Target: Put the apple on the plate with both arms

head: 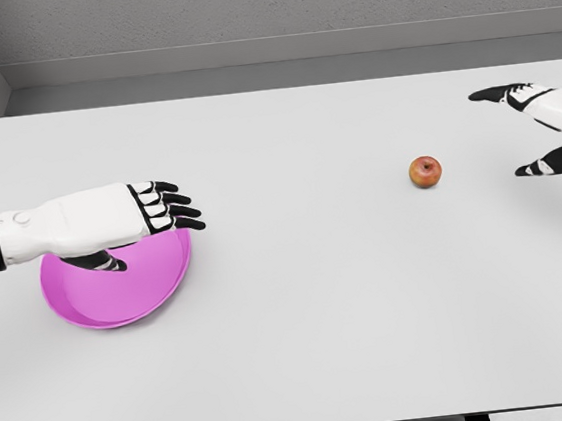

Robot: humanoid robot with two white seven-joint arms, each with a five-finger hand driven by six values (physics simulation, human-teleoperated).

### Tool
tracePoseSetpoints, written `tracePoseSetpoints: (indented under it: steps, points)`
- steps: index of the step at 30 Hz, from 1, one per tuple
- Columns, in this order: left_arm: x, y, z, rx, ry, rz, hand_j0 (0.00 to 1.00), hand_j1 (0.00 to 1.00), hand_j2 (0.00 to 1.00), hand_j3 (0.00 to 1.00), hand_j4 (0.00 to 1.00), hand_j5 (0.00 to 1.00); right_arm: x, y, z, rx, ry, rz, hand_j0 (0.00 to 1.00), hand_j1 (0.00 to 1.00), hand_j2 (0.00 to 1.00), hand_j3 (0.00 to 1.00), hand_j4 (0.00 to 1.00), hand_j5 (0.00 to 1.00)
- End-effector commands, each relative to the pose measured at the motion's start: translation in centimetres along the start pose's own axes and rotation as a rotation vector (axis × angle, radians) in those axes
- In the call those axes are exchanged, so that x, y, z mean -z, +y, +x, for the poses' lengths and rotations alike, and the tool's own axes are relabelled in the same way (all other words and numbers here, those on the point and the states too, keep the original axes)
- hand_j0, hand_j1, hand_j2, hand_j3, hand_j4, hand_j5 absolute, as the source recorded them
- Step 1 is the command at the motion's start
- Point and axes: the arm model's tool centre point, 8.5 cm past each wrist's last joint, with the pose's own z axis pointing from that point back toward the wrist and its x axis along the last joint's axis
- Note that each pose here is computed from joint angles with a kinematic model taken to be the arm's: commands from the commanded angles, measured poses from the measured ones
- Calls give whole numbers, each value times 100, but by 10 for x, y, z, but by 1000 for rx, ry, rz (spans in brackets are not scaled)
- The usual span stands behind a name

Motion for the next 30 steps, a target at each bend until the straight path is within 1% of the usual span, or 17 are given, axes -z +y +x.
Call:
tracePoseSetpoints:
  steps: [1,7,9,11,13,14,16,17,19,22,24,27,30]
  points:
    - [0,0,0,-6,0,4,100,100,100,100,100,100,12,19,6,19,-30,60,100,100,100,100,100,100]
    - [0,0,0,-5,-1,3,100,100,100,100,100,100,30,29,16,20,-73,103,100,100,100,100,100,100]
    - [4,0,2,-7,-10,7,100,100,100,100,100,100,37,34,20,29,-90,112,100,100,100,100,100,100]
    - [5,0,2,-7,-12,5,100,100,100,100,100,100,47,44,26,44,-114,124,100,100,100,100,100,100]
    - [5,0,2,-7,-12,5,100,100,100,100,100,100,51,47,29,53,-124,123,100,100,100,100,100,100]
    - [4,0,1,-6,-9,6,100,100,100,100,100,100,54,45,30,50,-131,120,100,100,100,100,100,100]
    - [5,0,1,-6,-10,5,100,100,100,100,100,100,61,48,34,56,-147,119,100,100,100,100,100,100]
    - [5,0,1,-6,-10,5,100,100,100,100,100,100,65,52,36,63,-153,127,100,100,100,100,100,100]
    - [7,1,2,-6,-14,10,100,100,100,100,100,100,67,55,31,82,-141,124,100,100,100,100,100,100]
    - [7,1,2,-5,-14,9,100,100,100,100,100,100,68,58,28,92,-133,125,100,100,100,100,100,100]
    - [7,1,2,-5,-15,10,100,100,100,100,100,100,69,55,21,99,-116,120,100,100,100,100,100,100]
    - [7,1,2,-5,-15,10,100,100,100,100,100,100,74,56,15,123,-101,110,100,100,100,100,100,100]
    - [7,1,2,-5,-15,10,100,100,100,100,100,100,75,62,8,148,-82,114,100,100,100,100,100,100]
